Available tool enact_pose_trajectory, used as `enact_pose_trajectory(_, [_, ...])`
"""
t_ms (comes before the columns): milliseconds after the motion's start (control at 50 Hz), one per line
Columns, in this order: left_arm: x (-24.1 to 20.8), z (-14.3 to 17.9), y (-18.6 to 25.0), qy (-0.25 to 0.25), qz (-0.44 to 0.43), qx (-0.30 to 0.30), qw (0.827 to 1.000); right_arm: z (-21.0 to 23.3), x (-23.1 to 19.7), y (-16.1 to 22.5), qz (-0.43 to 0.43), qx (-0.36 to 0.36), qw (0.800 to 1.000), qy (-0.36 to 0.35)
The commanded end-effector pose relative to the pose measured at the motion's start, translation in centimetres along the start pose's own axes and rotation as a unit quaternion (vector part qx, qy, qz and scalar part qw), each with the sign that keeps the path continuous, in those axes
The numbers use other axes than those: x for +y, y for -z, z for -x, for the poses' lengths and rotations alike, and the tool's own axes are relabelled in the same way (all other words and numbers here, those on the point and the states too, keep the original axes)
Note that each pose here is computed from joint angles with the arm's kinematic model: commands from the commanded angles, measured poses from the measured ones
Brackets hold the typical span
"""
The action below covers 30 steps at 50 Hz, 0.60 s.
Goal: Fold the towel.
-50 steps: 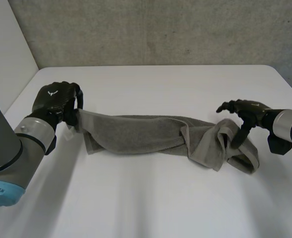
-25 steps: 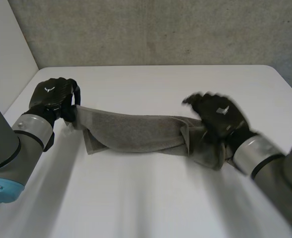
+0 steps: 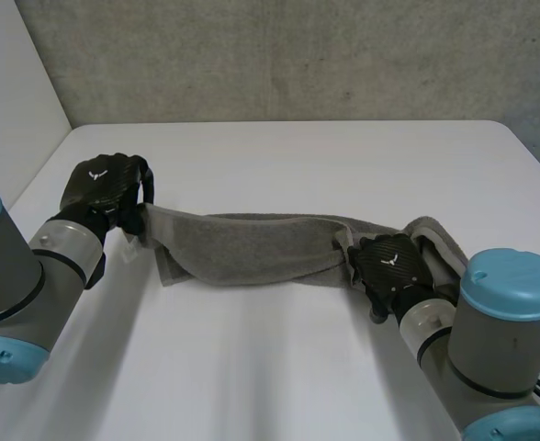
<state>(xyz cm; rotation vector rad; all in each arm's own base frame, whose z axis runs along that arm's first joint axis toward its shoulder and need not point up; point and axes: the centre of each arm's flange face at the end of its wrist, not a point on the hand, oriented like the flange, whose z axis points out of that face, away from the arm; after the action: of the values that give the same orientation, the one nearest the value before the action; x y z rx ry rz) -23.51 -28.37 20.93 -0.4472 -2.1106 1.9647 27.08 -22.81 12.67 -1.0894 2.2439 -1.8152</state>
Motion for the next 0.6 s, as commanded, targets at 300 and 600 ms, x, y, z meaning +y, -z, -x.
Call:
enact_pose_trajectory(300, [-0.1, 0.5, -0.3, 0.001, -0.004, -0.007, 1.000, -2.4, -0.2, -4.0, -0.035, 0.062, 0.997, 0.032])
enact_pose_trajectory(600, [-7.3, 2.7, -4.3, -0.013, -0.128, -0.031, 0.991, -14.1, -11.7, -6.5, -0.148, 0.124, 0.975, 0.107])
